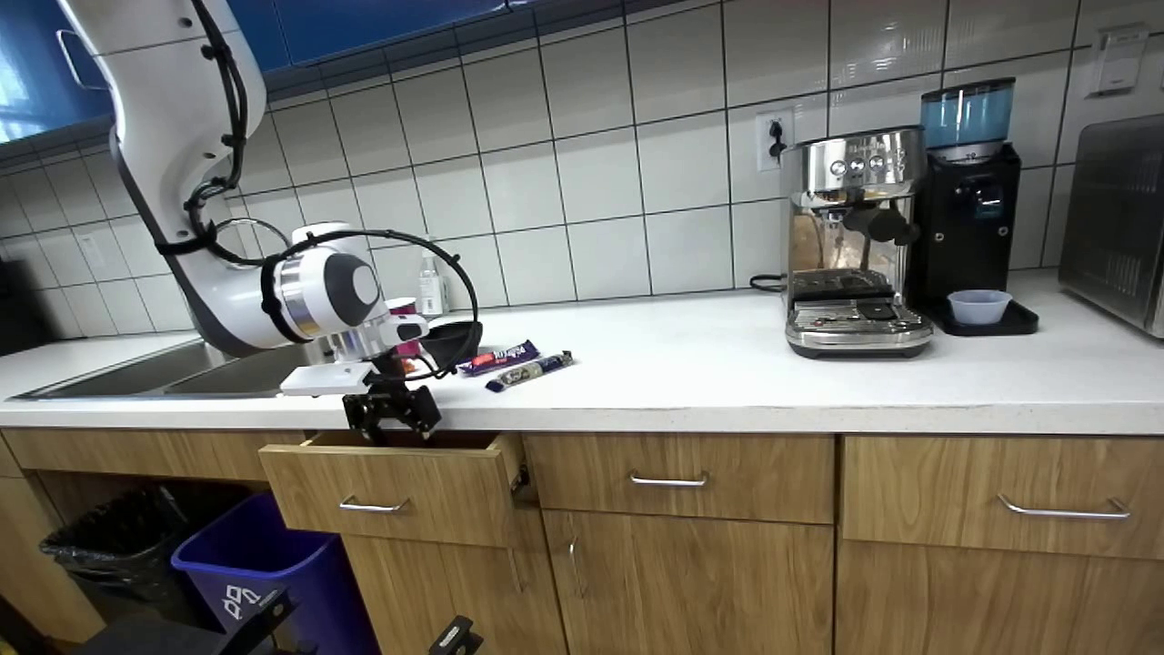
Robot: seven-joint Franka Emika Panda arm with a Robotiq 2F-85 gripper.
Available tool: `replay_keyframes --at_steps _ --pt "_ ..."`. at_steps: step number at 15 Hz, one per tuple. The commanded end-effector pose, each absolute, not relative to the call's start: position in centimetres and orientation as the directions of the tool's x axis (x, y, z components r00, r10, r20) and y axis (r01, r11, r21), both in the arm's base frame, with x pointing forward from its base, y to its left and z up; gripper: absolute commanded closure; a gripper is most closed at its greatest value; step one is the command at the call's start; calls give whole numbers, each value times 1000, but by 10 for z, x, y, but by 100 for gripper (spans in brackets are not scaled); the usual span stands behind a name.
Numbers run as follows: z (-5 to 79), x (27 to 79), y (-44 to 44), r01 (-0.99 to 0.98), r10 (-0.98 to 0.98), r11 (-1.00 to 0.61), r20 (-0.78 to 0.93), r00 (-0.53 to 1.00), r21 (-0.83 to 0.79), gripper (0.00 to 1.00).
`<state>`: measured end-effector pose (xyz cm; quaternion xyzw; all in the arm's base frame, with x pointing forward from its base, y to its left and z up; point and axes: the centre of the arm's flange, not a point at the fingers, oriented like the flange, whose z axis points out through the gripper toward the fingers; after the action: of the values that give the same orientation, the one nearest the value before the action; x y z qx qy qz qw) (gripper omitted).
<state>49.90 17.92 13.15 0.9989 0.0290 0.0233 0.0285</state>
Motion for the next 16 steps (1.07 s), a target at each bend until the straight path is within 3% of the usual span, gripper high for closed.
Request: replay_keyframes --at_steps 1,16 --pt "129 493 180 76 77 -996 12 997 36 0" --pt "127 459 184 110 109 -994 -49 993 23 0"
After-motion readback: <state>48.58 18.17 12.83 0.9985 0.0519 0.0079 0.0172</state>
